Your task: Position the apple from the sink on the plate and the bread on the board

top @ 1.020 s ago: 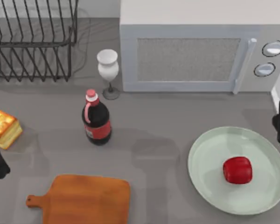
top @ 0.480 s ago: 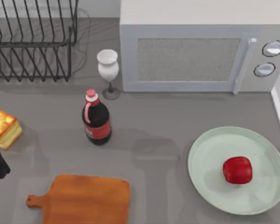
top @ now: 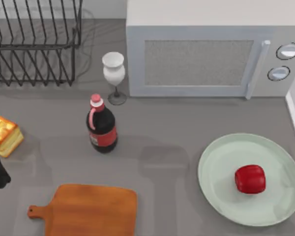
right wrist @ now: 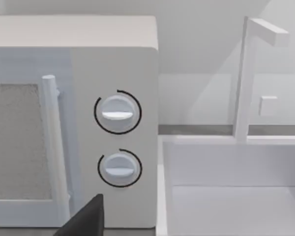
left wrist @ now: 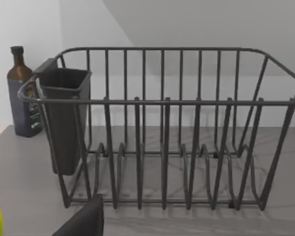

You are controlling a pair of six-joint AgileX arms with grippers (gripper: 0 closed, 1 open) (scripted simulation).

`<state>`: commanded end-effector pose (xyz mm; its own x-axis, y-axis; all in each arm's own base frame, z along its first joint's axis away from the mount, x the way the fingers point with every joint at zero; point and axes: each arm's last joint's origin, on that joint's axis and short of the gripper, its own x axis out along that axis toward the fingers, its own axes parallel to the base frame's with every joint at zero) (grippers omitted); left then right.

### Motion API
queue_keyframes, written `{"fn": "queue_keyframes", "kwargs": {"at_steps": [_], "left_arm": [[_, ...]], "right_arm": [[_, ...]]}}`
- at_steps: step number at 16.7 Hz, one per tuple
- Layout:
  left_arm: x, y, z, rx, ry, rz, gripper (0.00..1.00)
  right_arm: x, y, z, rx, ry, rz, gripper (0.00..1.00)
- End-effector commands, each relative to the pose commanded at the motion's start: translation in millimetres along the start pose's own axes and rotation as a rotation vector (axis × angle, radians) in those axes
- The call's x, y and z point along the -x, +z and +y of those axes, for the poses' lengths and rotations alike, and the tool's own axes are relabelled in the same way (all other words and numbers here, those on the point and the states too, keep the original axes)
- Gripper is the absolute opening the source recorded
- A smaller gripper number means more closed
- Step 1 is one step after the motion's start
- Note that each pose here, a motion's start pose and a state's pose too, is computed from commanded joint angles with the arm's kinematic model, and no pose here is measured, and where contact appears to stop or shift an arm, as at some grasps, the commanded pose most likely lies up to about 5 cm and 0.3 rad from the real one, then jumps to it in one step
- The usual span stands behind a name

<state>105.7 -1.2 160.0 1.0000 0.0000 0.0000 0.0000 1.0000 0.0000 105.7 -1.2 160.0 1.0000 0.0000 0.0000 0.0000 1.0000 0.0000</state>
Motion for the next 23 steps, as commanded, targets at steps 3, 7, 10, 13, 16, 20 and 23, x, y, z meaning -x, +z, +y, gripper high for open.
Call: {"fn": "queue_keyframes", "kwargs": {"at_steps": [3,7,10,13,16,20,23], "left_arm": [[0,2,0,-0.004,0.001,0.008,1.00],[-3,25,1,-0.054,0.004,0.122,1.00],[-18,51,2,-0.118,-0.004,0.301,1.00],[-49,74,4,-0.190,-0.034,0.539,1.00],[-96,85,6,-0.260,-0.089,0.798,1.00],[-163,76,11,-0.333,-0.191,1.112,1.00],[-205,59,14,-0.370,-0.272,1.296,1.00]], "right_arm": [[0,0,0,0.000,0.000,0.000,1.00],[0,0,0,0.000,0.000,0.000,1.00],[0,0,0,0.000,0.000,0.000,1.00],[0,0,0,0.000,0.000,0.000,1.00],[0,0,0,0.000,0.000,0.000,1.00],[0,0,0,0.000,0.000,0.000,1.00],[0,0,0,0.000,0.000,0.000,1.00]]}}
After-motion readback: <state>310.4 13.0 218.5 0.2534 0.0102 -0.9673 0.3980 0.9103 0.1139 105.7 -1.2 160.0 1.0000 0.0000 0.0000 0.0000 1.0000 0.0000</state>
